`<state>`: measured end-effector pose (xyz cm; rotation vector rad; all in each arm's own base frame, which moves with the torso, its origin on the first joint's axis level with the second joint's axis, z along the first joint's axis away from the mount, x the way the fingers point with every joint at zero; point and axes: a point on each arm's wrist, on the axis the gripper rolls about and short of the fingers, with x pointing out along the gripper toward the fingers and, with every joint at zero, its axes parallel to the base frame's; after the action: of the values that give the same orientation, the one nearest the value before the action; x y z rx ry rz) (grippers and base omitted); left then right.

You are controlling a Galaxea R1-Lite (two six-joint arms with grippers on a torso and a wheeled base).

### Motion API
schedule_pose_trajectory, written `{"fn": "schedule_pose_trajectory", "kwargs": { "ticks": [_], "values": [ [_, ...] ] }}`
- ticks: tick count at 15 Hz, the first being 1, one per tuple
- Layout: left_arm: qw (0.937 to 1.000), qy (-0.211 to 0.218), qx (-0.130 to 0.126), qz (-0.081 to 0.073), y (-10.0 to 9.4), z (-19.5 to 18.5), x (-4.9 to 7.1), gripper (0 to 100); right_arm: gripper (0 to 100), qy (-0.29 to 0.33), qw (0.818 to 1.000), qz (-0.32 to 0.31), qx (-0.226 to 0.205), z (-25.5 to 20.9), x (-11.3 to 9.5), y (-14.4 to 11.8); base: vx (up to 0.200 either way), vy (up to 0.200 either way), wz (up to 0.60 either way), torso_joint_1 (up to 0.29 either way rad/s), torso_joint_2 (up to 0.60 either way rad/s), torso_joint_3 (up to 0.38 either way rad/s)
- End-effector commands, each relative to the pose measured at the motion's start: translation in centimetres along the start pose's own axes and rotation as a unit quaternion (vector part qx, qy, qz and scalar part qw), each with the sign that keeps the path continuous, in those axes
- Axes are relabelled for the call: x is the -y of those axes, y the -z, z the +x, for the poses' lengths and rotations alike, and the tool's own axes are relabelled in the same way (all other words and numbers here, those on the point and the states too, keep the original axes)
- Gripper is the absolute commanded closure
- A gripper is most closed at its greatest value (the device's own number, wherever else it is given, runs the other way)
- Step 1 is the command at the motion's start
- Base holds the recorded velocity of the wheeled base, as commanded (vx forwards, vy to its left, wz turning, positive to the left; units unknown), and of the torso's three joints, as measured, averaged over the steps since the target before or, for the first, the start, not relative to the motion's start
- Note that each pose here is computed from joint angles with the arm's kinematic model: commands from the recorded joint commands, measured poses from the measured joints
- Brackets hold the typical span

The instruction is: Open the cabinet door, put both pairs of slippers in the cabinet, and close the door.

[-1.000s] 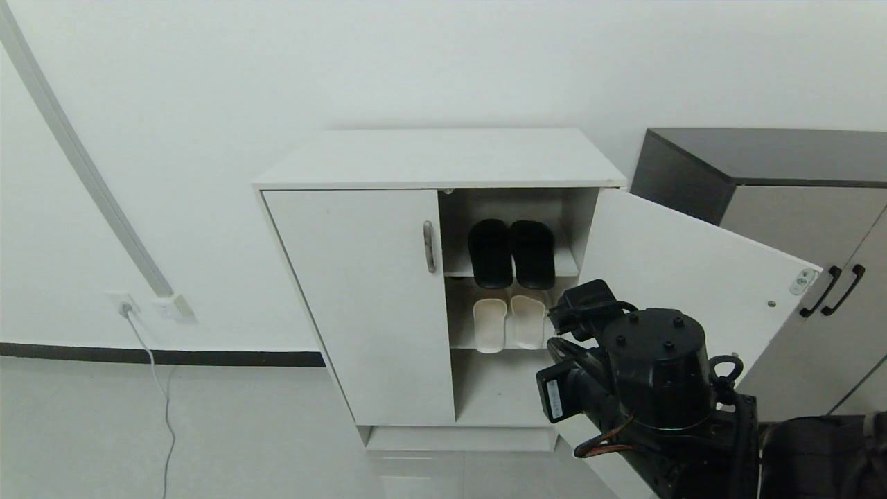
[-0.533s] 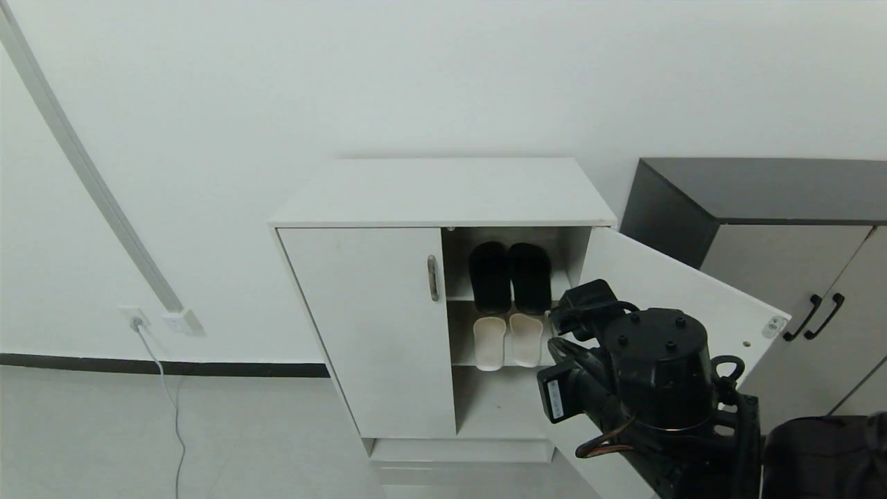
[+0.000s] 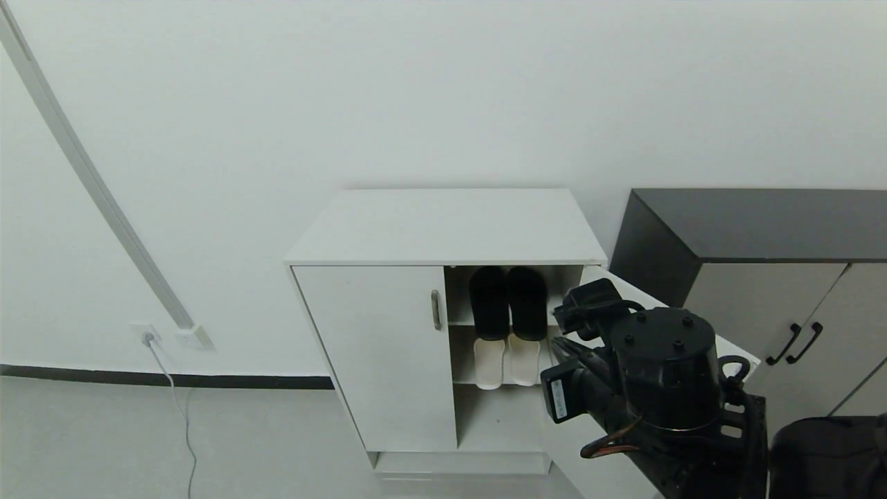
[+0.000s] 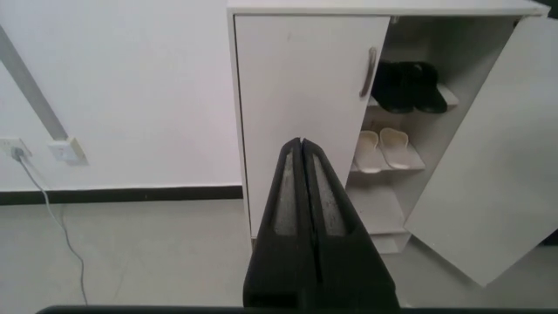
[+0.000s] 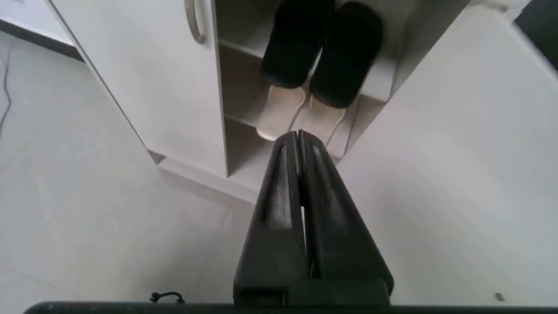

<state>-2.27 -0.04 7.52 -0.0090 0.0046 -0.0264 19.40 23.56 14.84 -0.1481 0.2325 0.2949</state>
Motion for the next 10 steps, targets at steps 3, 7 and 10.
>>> {"fn": "schedule_pose_trajectory", "kwargs": {
  "ticks": [3,7,10],
  "values": [
    [1.0000,0.000,0.000,0.000,0.00,0.00,0.00,100,100,-0.012,1.000,-0.002,0.005,-0.45,0.24,-0.27,0.000,0.000,0.00,0.243,-0.55,-0.299],
    [1.0000,0.000,0.000,0.000,0.00,0.00,0.00,100,100,-0.006,1.000,-0.015,0.004,-0.38,0.59,-0.26,0.000,0.000,0.00,0.028,-0.07,-0.033],
    [1.0000,0.000,0.000,0.000,0.00,0.00,0.00,100,100,-0.008,1.000,-0.014,0.004,-0.38,0.57,-0.30,0.000,0.000,-0.20,0.004,0.00,0.001]
  ]
}}
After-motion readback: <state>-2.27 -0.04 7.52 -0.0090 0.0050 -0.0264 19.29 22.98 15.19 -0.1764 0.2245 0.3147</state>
